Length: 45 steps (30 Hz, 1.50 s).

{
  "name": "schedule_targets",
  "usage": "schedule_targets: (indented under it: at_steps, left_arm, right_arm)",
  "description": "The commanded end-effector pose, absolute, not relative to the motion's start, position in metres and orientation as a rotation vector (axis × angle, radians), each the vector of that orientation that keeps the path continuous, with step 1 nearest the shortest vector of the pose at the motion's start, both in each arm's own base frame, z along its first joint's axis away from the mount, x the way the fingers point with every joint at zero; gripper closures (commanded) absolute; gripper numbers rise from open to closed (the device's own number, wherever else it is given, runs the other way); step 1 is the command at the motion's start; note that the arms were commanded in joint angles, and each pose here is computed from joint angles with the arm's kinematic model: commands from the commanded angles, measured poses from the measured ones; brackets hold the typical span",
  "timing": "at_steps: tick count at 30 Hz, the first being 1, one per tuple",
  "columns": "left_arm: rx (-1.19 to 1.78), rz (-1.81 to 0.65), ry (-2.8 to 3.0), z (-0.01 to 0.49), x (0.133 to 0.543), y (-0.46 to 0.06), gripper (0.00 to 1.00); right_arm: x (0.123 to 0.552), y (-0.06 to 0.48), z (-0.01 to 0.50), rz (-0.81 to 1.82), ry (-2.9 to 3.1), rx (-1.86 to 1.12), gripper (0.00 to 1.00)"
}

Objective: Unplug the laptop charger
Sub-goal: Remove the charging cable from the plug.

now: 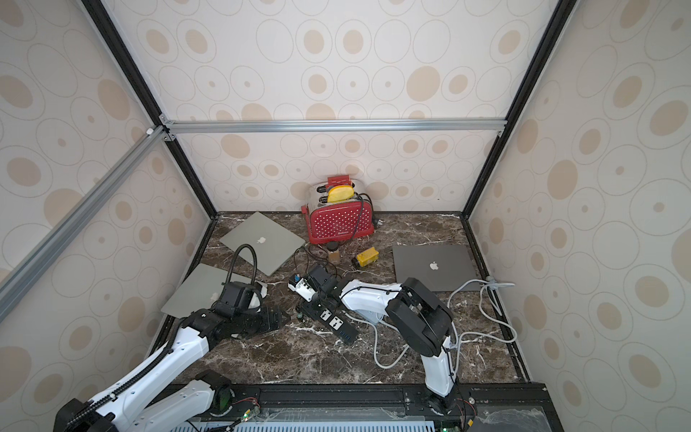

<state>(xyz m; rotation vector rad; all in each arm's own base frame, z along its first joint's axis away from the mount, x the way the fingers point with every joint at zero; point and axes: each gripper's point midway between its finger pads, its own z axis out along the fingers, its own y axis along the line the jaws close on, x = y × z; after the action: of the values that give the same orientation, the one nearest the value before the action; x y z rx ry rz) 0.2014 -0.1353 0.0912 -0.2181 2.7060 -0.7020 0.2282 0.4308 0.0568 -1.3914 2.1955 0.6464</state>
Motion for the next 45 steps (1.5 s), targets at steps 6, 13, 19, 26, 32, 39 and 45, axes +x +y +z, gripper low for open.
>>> schedule_targets:
  at_steps: [6, 13, 19, 26, 32, 39, 45]
  left_arm:
    - [-0.229, -0.751, 2.655, 0.090, 0.213, -0.142, 0.13]
    - [-0.204, -0.874, 2.562, 0.105, 0.229, -0.160, 0.24]
    - [-0.167, -0.909, 2.492, 0.120, 0.242, -0.168, 0.24]
    - [-0.153, -0.920, 2.472, 0.116, 0.256, -0.177, 0.39]
    - [-0.134, -0.944, 2.436, 0.120, 0.262, -0.184, 0.47]
    - [-0.127, -0.938, 2.441, 0.109, 0.267, -0.189, 0.54]
    - [-0.087, -0.927, 2.446, 0.104, 0.269, -0.198, 0.66]
  right_arm:
    - [0.230, 0.425, 0.036, 0.589, 2.236, -1.415, 0.86]
    - [0.223, 0.422, 0.039, 0.637, 2.217, -1.401, 0.75]
    - [0.220, 0.422, 0.037, 0.646, 2.218, -1.408, 0.89]
    - [0.217, 0.423, 0.039, 0.645, 2.211, -1.421, 0.95]
    - [0.212, 0.423, 0.038, 0.654, 2.210, -1.429, 0.95]
    - [0.209, 0.423, 0.039, 0.662, 2.214, -1.436, 0.95]
    - [0.206, 0.424, 0.040, 0.680, 2.213, -1.436, 0.96]
